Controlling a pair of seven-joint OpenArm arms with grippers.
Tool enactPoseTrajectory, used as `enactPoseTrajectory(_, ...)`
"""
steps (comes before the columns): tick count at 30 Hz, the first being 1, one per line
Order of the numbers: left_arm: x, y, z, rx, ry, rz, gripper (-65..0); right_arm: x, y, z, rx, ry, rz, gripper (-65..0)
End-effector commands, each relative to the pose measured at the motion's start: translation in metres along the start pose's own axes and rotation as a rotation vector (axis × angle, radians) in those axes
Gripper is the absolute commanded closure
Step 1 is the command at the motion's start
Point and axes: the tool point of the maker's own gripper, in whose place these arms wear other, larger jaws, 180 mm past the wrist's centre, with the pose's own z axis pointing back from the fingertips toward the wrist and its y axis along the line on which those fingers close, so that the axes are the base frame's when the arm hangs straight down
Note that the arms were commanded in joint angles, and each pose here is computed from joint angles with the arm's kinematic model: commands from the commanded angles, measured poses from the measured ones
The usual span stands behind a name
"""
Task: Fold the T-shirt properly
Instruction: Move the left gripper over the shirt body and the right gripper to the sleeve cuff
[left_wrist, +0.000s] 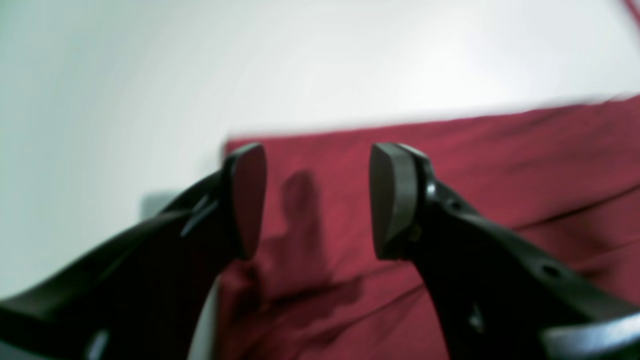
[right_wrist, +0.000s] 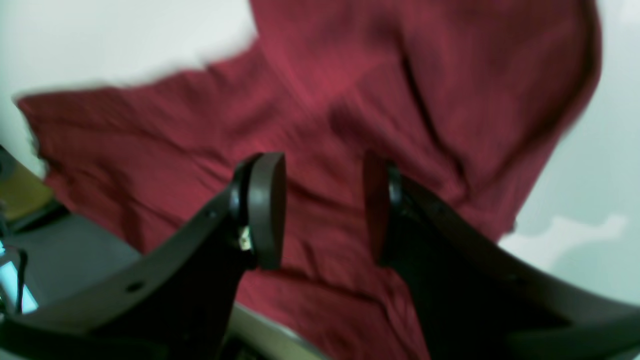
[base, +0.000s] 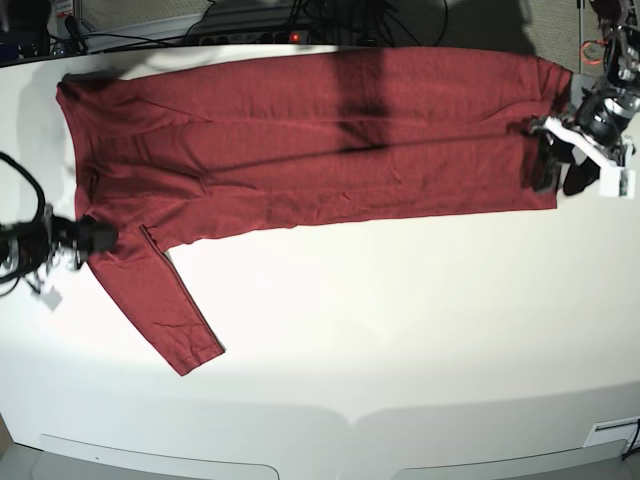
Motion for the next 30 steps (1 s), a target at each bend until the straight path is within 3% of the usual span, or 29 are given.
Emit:
enactPoseTrajectory(1,0.023,-0.005,0.002,-0.022,-0.070,-0.012,-32.1,0.032,0.013,0.012,0.026,-0.085,0.026,-25.7)
enactPoseTrajectory(5,0.038,-0.031,-0.001,-0.098,-0.120,-0.009,-32.1,0.081,0.046,0.005,0.073,-0.195,0.098,-25.7)
enactPoseTrajectory(9,0.036,-0.070,-0.019,-0.206,-0.113,-0.017,-32.0,0.109,0.060,-0.008,0.011,-0.233,0.200,-25.7)
enactPoseTrajectory(14,0.044,-0.118,-0.049,-0.260,-0.137,-0.011,-32.0,0.129,0.066,-0.017,-0.060,-0.251,0.293,-25.7)
enactPoseTrajectory(21,0.047,-0.185,-0.068,-0.382,-0.144,-0.040,-32.0,0.143,0.046,-0.011,-0.201,-0.293,0.303,-25.7)
enactPoseTrajectory(30,0.037,-0.190,-0.071,-0.380,-0.094,-0.041,-32.0,0.132,-0.004,-0.019,-0.309,-0.330,0.210,-25.7)
